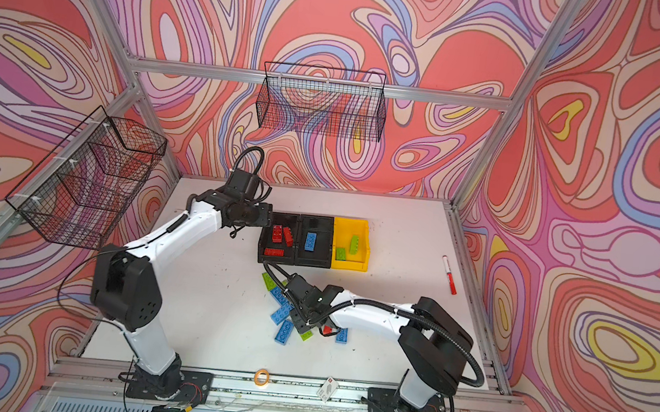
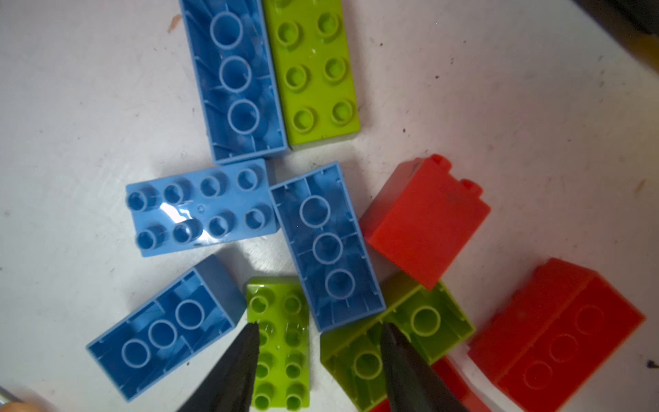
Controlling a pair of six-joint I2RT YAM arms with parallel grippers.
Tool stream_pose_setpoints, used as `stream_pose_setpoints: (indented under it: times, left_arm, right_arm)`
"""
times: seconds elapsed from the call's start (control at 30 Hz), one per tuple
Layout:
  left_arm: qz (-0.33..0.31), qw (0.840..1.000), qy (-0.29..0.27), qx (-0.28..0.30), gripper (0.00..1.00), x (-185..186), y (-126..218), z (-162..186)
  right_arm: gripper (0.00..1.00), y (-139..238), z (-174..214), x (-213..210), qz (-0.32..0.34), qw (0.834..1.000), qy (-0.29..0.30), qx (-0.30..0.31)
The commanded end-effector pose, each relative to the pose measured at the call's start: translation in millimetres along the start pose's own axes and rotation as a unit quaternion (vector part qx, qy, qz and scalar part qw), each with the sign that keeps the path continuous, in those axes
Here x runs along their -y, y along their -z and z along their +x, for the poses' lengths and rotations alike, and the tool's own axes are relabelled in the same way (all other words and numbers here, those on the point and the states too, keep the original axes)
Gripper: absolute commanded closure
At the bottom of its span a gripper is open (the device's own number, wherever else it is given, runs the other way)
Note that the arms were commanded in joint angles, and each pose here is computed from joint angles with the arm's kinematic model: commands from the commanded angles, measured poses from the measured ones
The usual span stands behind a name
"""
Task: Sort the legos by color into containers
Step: 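Drop the red brick in the black bin while the right gripper grasps a blue brick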
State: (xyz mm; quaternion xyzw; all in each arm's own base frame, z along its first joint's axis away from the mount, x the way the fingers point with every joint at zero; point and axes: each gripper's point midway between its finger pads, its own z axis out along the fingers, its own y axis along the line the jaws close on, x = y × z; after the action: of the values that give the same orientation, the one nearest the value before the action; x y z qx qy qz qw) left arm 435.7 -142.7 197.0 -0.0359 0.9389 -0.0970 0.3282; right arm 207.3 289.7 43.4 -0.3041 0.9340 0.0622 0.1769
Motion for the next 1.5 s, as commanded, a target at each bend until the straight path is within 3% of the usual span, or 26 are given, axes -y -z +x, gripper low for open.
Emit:
stream_pose_setpoints:
  times: [0.0,0.23,0.5,0.7,1.47]
  left_arm:
    - [-0.017,0.999,0.022,0.030,0.30,-22,34,5]
    - [-0.043,0.998,0.042,0.023,0.30,-56,65,65]
    - [-0.058,0.996,0.069,0.004,0.30,-76,72,110]
    - [-0.054,0.995,0.079,-0.005,0.31,-77,68,118]
    - [-0.070,0.995,0.073,-0.015,0.31,-84,62,125]
  right_arm:
    - [0.41,-5,-5,3,0.019,1.000,0.018,0.001]
    - [0.41,-6,-13,6,0.038,0.999,0.034,0.007]
    - [0.41,4,-30,4,0.040,0.997,0.055,0.023]
    - [0.41,-5,-32,2,0.043,0.996,0.075,0.013]
    - [0.45,-36,-19,22,0.057,0.997,0.042,-0.007]
